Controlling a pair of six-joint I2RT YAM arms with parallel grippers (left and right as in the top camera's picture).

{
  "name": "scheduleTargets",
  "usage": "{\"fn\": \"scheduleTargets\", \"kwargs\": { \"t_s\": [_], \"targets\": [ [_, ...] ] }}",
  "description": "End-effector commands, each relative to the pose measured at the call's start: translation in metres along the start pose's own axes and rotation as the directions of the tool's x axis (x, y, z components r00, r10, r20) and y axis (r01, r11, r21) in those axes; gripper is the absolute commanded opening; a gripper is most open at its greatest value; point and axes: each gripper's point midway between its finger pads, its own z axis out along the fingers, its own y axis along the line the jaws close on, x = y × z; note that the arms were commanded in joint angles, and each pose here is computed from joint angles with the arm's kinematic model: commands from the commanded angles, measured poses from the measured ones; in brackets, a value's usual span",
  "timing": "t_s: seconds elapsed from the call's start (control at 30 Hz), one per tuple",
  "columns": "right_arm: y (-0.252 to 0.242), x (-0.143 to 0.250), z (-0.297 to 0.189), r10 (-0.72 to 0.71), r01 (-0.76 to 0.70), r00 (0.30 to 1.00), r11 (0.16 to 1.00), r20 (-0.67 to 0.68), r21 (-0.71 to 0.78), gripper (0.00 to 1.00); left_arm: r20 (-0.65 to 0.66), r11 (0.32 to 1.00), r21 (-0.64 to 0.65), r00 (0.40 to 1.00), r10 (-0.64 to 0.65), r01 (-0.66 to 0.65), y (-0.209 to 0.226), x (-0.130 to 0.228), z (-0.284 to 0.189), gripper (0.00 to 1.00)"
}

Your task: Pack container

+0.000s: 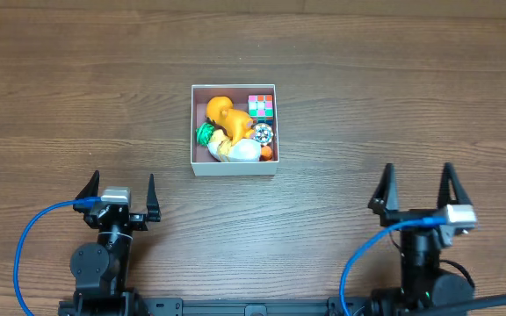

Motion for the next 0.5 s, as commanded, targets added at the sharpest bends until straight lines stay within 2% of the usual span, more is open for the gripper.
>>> {"fn": "scheduleTargets", "kwargs": {
  "t_s": [0.0,0.47],
  "targets": [
    [-0.002,0.025,0.001,-0.006,0.007,0.999,1.000,-0.042,0.009,1.00,0.004,1.000,-0.014,1.000,-0.009,0.009,0.003,0.000,0.000,1.00],
    [-0.008,0.102,-0.003,-0.017,0.021,0.976,1.000,-0.217,0.018,1.00,0.004,1.000,-0.014,1.000,-0.009,0.009,0.003,0.000,0.000,1.00]
  ]
}}
